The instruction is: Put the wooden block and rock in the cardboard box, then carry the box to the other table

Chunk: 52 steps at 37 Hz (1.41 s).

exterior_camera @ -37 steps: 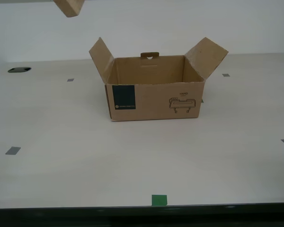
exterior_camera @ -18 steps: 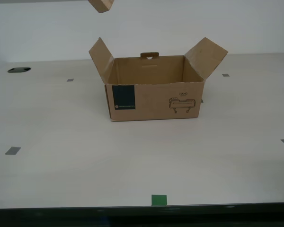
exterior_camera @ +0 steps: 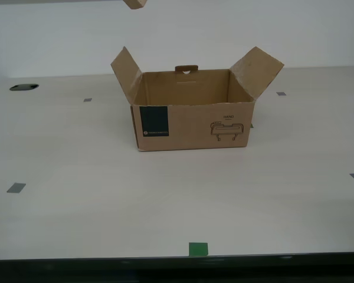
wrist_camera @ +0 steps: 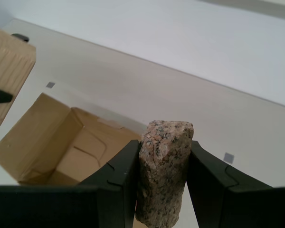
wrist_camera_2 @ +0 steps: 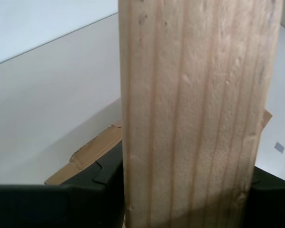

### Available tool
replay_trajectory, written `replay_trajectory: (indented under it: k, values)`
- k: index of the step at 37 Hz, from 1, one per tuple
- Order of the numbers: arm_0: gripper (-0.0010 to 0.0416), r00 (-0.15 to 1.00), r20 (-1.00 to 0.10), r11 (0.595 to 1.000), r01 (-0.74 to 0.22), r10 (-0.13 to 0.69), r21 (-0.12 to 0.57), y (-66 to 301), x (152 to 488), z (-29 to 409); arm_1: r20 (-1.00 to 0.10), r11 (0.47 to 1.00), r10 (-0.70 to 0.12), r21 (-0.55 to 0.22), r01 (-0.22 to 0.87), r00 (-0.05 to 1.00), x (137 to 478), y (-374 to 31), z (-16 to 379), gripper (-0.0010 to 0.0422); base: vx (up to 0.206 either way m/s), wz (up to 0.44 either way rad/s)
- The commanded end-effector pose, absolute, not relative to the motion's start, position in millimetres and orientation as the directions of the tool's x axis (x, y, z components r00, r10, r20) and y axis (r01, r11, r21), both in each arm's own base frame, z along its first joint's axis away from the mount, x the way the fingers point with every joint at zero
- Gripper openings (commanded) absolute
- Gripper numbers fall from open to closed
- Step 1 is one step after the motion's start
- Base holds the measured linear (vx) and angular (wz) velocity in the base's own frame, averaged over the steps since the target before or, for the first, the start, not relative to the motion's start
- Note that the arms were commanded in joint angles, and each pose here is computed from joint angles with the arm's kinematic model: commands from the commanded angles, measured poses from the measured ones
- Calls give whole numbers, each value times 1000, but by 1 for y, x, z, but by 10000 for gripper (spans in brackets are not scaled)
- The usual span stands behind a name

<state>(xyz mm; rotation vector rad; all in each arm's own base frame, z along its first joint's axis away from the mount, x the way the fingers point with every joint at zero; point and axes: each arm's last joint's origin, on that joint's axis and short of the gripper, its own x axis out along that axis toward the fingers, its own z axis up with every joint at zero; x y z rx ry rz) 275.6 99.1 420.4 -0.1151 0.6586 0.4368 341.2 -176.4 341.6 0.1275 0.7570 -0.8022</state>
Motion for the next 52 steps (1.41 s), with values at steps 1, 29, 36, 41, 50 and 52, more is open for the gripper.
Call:
replay_trajectory:
  k: [1, 29, 36, 41, 50, 52]
  values:
    - [-1, 689, -610, 889, -455, 391, 56, 100, 272, 414, -652, 691, -612, -166, 703, 447, 340, -178, 342, -1, 0, 0]
    - [-1, 628, -544, 796, -592, 556, 130, 123, 278, 326, -666, 663, -614, -146, 734, 423, 337, -184, 331, -1, 0, 0]
    - [-1, 609, -533, 773, -617, 588, 147, 126, 277, 303, -649, 636, -651, -182, 750, 394, 336, -185, 315, -1, 0, 0]
    - [-1, 600, -534, 766, -624, 596, 155, 127, 276, 291, -626, 622, -678, -208, 755, 386, 336, -186, 300, -1, 0, 0]
    - [-1, 600, -519, 756, -636, 609, 152, 131, 274, 275, -618, 614, -688, -216, 759, 380, 330, -190, 273, -1, 0, 0]
    - [-1, 602, -511, 753, -641, 614, 149, 132, 274, 271, -616, 612, -691, -217, 761, 379, 329, -191, 266, -1, 0, 0]
